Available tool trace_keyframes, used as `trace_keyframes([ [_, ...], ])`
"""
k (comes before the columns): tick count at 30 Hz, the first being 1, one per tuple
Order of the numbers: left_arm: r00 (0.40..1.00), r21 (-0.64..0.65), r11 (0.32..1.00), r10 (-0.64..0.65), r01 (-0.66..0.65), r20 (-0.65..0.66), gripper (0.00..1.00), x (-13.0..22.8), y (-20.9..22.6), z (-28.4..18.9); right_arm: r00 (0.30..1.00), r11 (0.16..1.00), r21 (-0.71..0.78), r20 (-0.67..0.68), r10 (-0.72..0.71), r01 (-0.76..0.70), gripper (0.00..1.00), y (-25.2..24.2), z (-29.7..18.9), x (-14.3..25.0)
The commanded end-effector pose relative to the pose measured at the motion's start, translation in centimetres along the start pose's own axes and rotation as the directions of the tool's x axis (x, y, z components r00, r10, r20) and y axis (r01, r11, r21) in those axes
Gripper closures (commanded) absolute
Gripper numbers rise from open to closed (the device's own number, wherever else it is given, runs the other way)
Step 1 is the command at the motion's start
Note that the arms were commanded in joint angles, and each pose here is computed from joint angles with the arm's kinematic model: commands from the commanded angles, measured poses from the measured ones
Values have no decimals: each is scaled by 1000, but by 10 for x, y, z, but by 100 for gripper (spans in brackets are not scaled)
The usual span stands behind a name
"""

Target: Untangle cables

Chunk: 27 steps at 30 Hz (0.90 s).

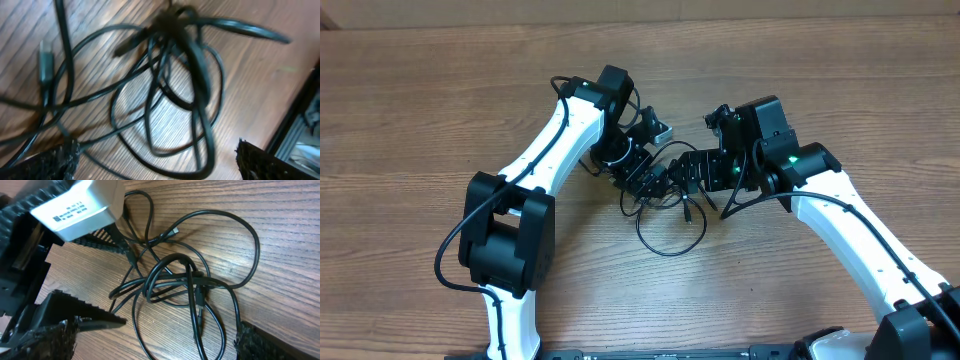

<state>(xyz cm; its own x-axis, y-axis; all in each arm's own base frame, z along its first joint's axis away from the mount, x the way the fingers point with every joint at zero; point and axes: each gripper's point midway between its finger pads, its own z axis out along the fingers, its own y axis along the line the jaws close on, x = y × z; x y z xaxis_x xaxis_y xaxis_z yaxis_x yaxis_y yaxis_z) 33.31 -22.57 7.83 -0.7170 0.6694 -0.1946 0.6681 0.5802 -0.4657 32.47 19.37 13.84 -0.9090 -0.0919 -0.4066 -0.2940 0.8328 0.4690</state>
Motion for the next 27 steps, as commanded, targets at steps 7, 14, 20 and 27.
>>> trace_keyframes([
  [7,999,45,998,35,-36,37,33,-6,-12,-4,1000,1000,1,0,0,0,0,1,1,0],
  [14,999,-1,999,35,-35,9,7,-1,-5,-2,1000,1000,28,7,0,0,0,-4,1,-1],
  [20,997,9,998,70,-70,-12,0,9,-5,21,1000,1000,28,8,0,-1,0,-4,1,-1],
  [27,999,1,999,37,-37,2,28,16,3,43,1000,1000,27,11,-1,0,0,-4,1,-2],
])
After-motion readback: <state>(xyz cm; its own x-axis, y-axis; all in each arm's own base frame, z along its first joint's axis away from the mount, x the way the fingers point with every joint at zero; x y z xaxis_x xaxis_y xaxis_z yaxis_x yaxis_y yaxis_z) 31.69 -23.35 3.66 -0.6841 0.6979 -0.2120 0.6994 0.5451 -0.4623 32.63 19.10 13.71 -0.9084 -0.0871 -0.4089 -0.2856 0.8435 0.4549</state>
